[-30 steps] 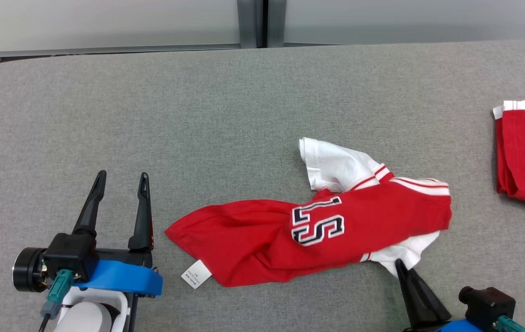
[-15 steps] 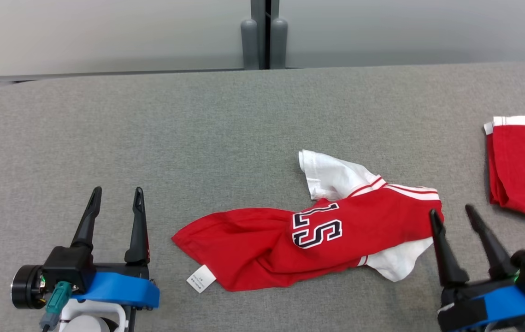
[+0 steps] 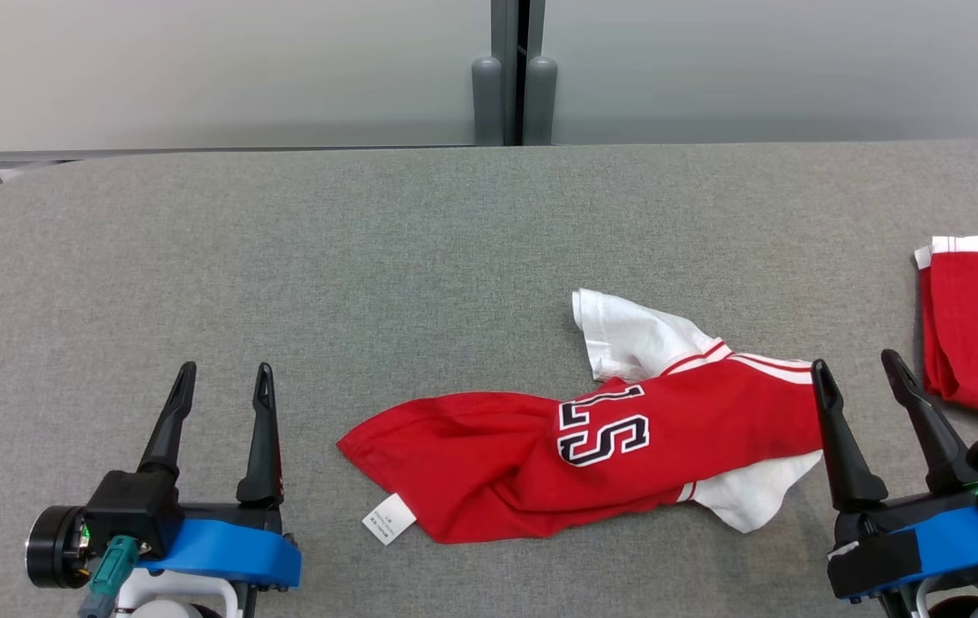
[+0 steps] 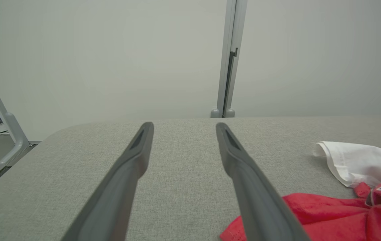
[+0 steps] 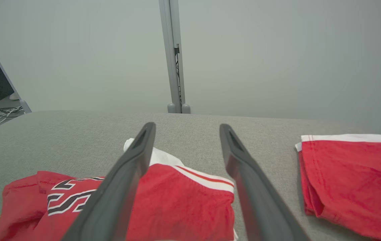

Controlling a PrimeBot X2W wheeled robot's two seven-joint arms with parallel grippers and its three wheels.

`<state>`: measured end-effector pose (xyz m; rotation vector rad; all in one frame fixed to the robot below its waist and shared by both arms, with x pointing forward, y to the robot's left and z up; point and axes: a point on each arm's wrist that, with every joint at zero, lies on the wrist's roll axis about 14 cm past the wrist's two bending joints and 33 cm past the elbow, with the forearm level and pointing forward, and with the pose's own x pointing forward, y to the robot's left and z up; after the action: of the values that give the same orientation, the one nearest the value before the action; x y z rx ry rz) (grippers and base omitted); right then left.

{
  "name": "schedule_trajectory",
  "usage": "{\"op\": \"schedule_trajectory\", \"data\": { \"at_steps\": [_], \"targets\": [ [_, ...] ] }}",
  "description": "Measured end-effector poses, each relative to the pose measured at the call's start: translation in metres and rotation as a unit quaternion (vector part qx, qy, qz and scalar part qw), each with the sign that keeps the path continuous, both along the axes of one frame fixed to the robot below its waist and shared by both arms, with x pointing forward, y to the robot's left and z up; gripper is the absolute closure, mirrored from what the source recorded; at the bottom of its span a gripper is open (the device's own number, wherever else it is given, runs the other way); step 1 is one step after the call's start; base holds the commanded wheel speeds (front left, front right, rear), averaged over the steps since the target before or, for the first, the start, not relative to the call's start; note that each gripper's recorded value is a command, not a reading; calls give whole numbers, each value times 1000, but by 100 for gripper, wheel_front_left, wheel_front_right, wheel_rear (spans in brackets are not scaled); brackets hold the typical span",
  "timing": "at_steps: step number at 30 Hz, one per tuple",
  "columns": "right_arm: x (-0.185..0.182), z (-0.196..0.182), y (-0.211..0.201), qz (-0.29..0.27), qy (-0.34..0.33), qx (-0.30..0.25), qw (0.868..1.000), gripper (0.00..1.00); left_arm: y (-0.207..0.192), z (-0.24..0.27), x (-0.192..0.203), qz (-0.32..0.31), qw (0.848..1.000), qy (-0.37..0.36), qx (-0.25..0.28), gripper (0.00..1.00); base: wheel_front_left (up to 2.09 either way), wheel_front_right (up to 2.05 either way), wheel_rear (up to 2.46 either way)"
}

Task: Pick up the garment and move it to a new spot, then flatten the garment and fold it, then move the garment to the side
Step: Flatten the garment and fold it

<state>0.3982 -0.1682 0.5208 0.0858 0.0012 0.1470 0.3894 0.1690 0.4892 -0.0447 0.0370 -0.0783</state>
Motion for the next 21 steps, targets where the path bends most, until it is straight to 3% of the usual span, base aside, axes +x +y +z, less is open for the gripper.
{"op": "schedule_trajectory", "data": {
  "at_steps": [9,15,21],
  "targets": [
    [0,-10,-7,-8,17,2,1000,0,-2,0,1,-3,1000,0,0,0,0,0,0],
    [-5,-65,-32,-35,105,-8,994,0,-4,-8,10,-7,1000,8,-1,0,0,0,0],
    [1,-104,-29,-22,164,3,986,0,-8,-17,17,-15,1000,19,-3,0,0,0,0]
  ]
}}
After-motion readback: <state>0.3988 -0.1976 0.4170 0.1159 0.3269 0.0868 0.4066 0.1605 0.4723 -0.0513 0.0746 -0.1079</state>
